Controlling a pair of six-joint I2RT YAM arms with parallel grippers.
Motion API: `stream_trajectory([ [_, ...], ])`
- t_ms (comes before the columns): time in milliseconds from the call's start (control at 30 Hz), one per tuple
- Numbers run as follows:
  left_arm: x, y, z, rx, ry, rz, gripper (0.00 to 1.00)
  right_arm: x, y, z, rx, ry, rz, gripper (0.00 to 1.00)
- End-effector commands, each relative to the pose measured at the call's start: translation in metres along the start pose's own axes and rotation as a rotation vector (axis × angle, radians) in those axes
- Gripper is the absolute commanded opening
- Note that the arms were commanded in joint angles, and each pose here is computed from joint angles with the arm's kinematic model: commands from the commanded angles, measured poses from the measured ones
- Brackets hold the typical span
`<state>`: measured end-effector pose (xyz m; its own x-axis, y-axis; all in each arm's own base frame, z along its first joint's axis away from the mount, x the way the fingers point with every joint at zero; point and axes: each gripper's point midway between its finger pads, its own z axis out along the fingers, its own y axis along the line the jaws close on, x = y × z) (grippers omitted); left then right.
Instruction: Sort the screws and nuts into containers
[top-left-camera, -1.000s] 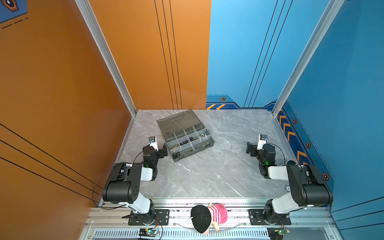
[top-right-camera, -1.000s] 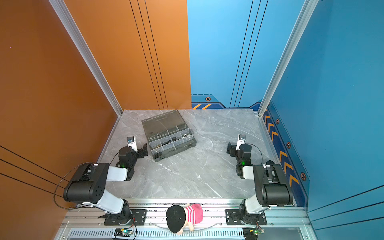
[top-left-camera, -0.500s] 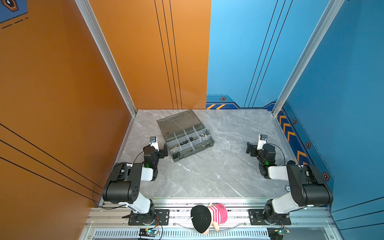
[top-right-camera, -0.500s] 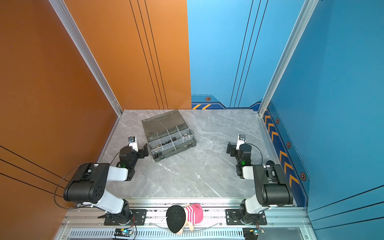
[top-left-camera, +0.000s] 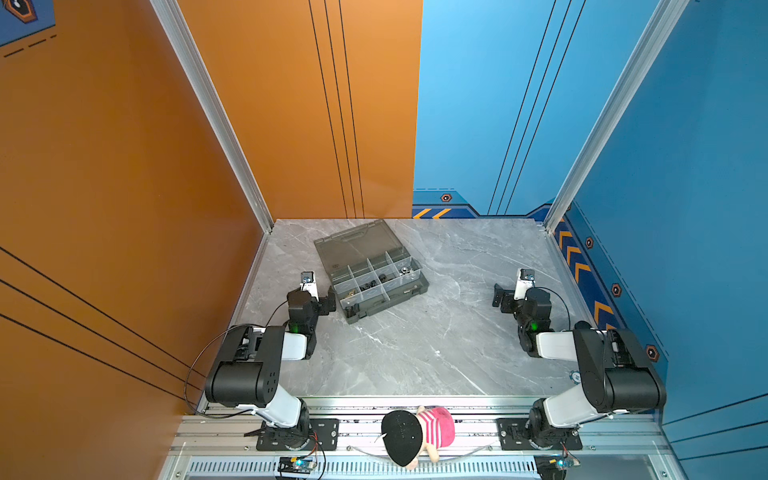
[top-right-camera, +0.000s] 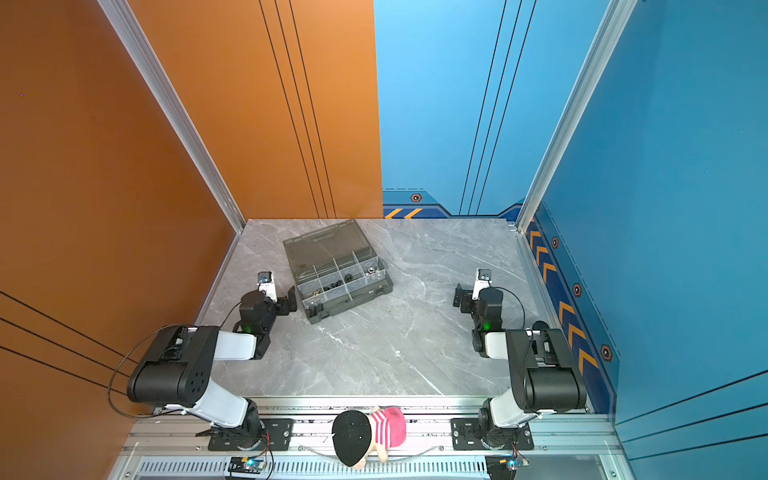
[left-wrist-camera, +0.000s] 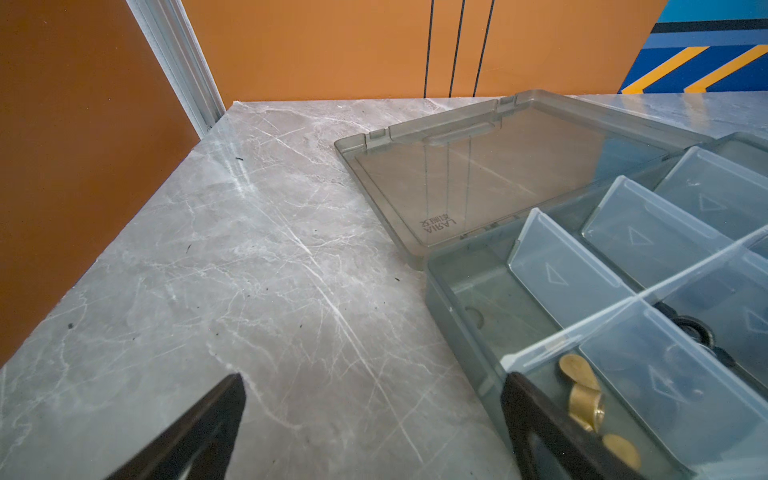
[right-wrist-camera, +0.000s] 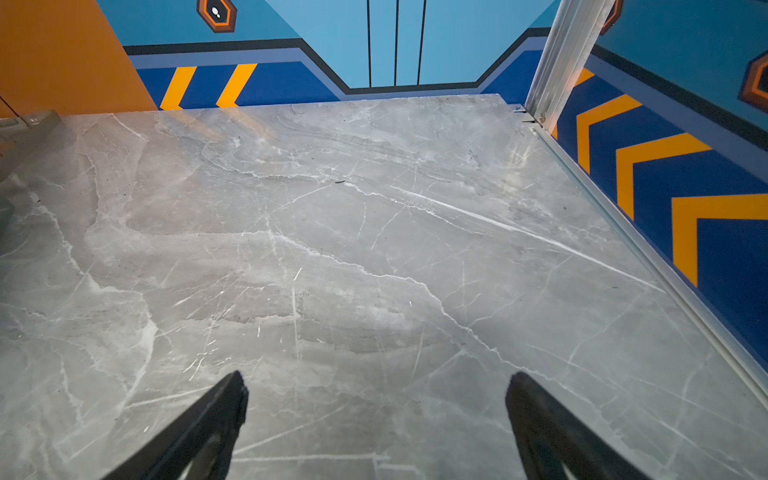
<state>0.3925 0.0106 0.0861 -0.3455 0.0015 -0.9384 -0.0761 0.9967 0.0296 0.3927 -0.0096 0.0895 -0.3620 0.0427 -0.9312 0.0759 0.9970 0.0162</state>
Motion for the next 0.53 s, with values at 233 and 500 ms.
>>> stream_trajectory([
  [233, -0.0043, -0.0010, 0.0024, -0.012, -0.001, 0.017, 0.98, -0.0015, -0.0007, 0.0012, 0.005, -0.006, 0.002, 1.00],
  [500, -0.0035, -0.0006, 0.0020, -0.014, 0.001, 0.018, 0.98, -0.0019, -0.0008, 0.0011, 0.006, -0.007, 0.002, 1.00],
])
